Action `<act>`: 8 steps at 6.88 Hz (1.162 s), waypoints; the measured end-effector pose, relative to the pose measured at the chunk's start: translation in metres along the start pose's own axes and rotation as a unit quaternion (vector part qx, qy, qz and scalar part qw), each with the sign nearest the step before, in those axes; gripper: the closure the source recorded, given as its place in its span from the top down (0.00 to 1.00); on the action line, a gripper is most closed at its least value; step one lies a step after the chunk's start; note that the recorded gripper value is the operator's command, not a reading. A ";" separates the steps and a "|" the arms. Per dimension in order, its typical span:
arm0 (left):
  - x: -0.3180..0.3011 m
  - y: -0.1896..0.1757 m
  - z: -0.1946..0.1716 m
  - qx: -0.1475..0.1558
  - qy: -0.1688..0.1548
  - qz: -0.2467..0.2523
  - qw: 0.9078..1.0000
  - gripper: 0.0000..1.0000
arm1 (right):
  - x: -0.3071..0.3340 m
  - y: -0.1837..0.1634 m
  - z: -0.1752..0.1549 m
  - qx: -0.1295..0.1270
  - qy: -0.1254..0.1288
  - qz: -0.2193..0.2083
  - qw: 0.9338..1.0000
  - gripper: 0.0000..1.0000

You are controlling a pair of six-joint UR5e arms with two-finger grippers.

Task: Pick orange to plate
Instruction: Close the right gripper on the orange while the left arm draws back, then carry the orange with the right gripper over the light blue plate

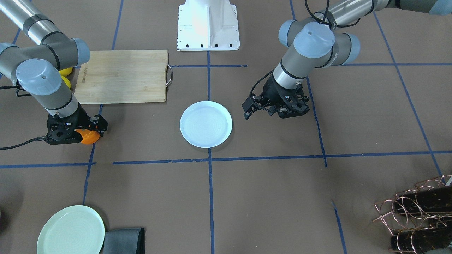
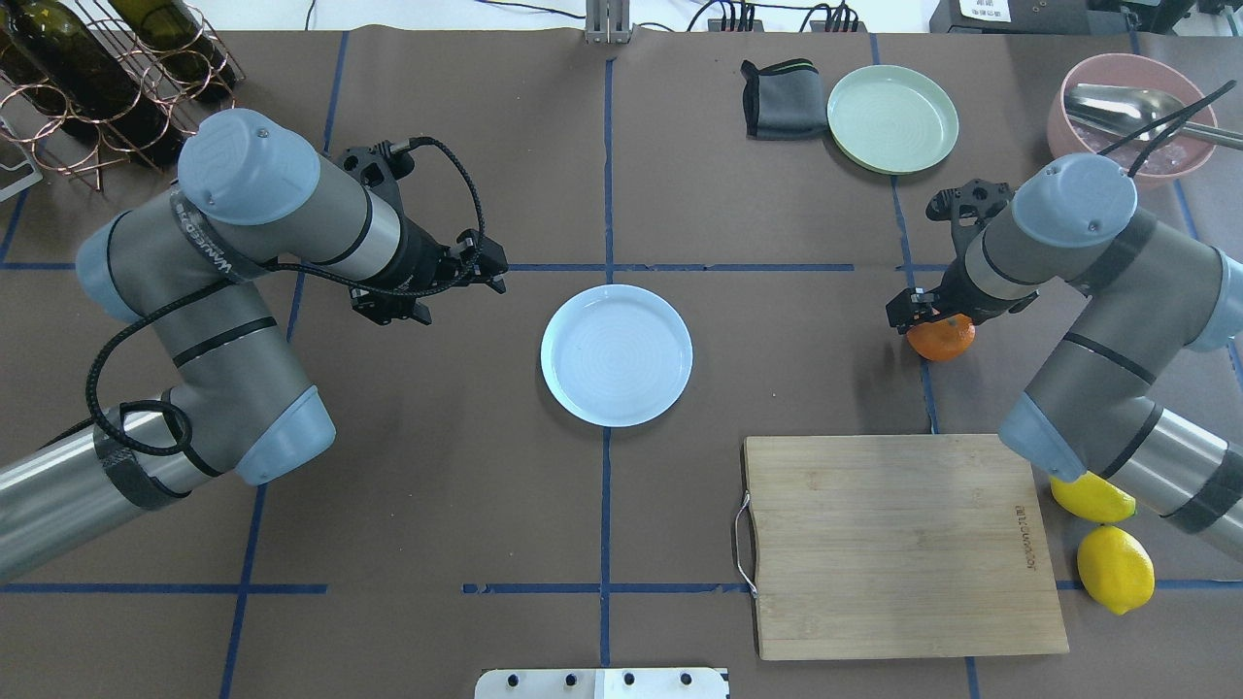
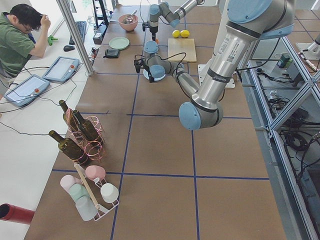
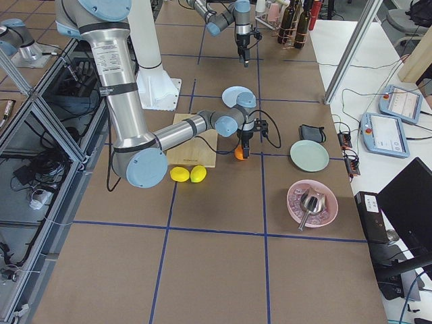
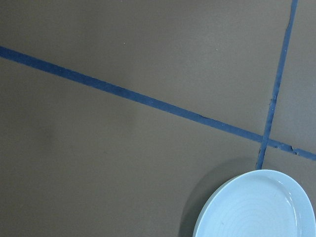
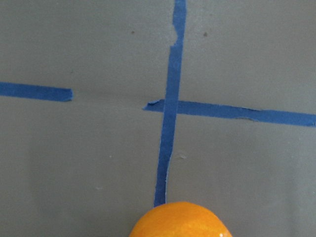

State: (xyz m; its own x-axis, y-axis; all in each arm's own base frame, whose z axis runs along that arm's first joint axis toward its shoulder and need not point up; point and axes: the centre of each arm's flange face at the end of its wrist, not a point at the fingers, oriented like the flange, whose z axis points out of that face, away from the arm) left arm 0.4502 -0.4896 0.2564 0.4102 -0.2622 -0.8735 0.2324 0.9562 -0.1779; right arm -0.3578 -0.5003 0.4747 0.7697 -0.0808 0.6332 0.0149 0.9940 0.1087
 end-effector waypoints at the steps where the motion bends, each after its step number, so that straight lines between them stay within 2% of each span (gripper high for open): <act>1: 0.000 0.000 -0.001 0.000 0.001 0.000 1.000 1.00 | 0.001 0.001 0.001 -0.001 0.001 0.000 1.000 0.64; 2: 0.001 0.001 -0.002 0.000 0.002 0.001 1.000 1.00 | 0.000 0.001 0.001 -0.001 0.000 0.001 1.000 0.01; 5: -0.002 -0.006 -0.011 0.007 0.001 0.009 1.000 1.00 | -0.009 0.001 -0.013 0.004 -0.014 -0.003 1.000 0.00; 6: -0.009 -0.008 -0.024 0.013 0.000 0.043 0.999 1.00 | -0.020 0.002 -0.032 0.011 -0.031 -0.006 0.999 0.00; 8: -0.034 -0.020 -0.066 0.037 -0.003 0.141 0.989 1.00 | -0.060 -0.009 -0.068 0.025 -0.069 0.011 0.997 0.00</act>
State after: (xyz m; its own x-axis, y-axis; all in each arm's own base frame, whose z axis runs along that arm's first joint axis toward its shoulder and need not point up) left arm 0.3734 -0.4913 0.2599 0.4731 0.0117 -0.8809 0.1718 0.9795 0.1052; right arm -0.3614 -0.4992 0.3836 0.6736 -0.0721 0.7356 -0.0349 0.9910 0.1290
